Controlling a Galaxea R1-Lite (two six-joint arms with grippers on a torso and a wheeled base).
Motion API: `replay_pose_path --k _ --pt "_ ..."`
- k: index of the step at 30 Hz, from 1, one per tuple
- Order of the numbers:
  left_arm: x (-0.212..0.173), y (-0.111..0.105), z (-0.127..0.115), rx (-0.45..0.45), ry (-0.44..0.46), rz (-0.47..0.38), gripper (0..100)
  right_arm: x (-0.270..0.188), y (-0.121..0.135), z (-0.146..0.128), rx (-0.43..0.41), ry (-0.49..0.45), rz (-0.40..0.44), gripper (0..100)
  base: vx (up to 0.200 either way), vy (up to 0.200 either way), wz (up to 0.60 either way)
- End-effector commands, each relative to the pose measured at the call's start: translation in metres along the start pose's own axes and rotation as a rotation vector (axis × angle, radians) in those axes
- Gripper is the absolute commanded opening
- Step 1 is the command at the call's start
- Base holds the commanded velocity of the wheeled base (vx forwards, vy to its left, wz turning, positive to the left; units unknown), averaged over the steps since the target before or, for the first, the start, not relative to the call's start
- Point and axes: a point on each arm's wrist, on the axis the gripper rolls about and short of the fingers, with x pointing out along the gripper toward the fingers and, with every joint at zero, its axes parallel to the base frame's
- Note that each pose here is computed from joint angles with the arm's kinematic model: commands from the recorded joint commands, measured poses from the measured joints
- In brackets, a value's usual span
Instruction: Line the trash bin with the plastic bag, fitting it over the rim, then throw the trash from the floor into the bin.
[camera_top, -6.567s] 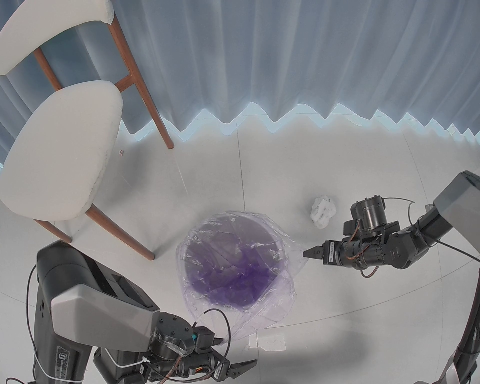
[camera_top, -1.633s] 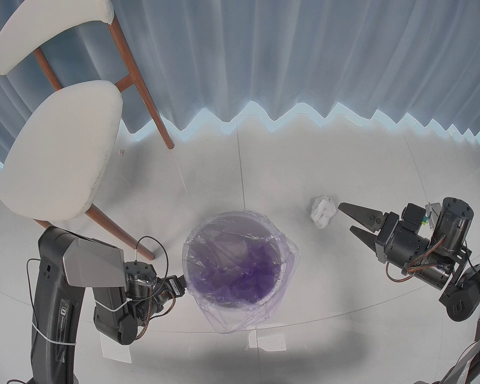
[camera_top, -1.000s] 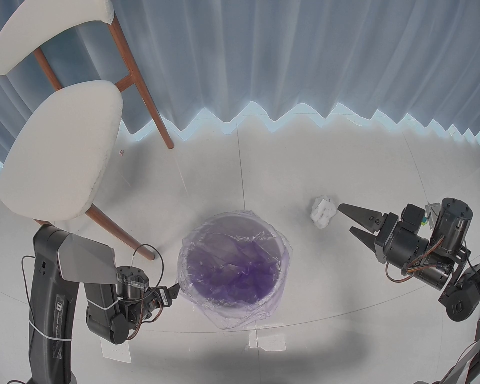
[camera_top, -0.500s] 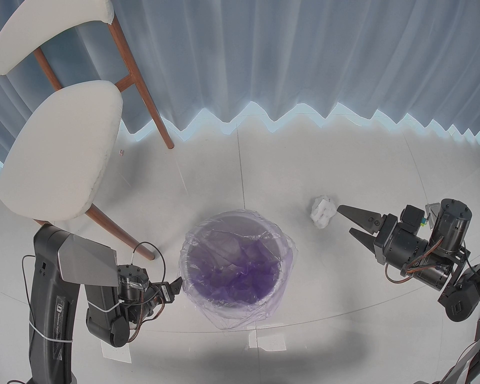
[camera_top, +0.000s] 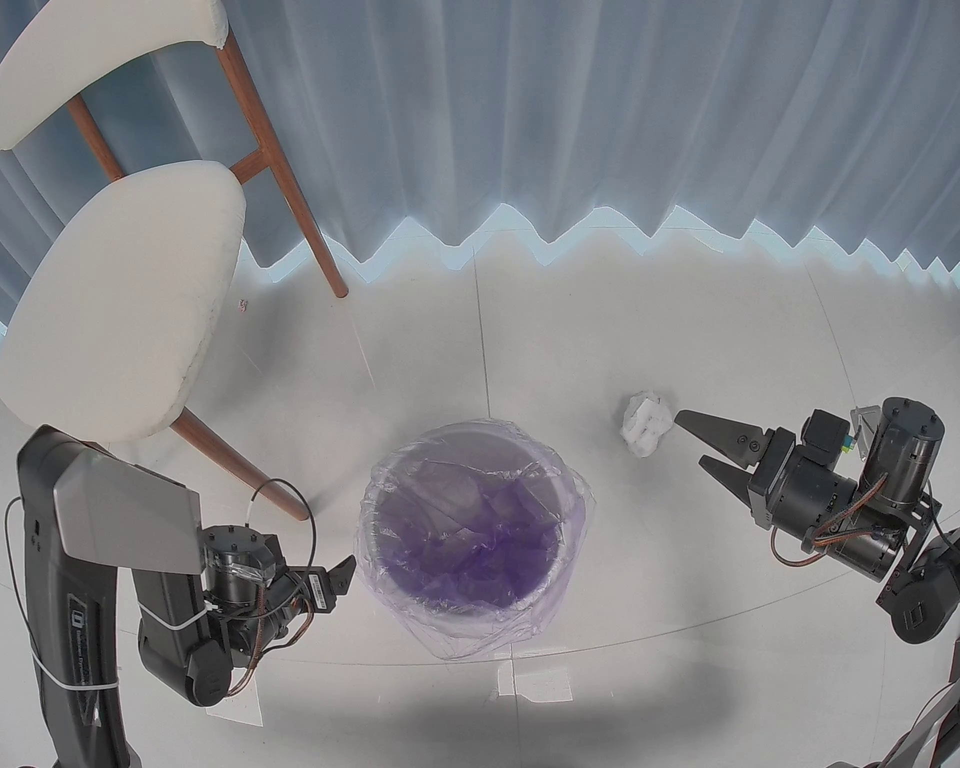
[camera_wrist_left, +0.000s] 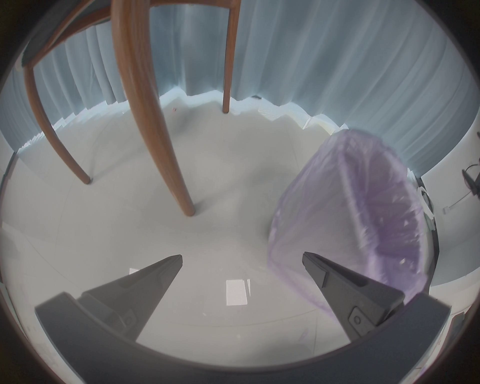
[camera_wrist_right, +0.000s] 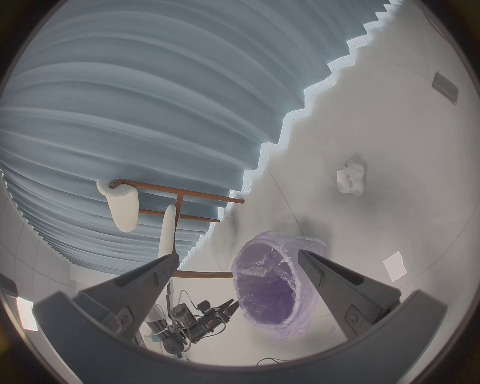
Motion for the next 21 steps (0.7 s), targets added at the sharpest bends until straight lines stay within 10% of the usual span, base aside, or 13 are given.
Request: replay_pose_path --k 1,14,21 --pt "-0.028 -0.009 0.035 -0.013 -0.123 -0.043 100 -0.001 0.002 0.001 -0.003 -0.006 0.007 100 0.0 0.0 0.0" --pt "-0.171 -0.08 0.117 0.01 -0.578 -0.493 100 -0.001 -0.001 0.003 0.016 -0.006 -0.008 100 0.0 0.0 0.0" --pt "-0.195 -0.094 0.149 0.042 -0.763 -0.557 100 0.005 -0.011 -0.003 0.024 0.021 -0.043 100 0.0 0.0 0.0"
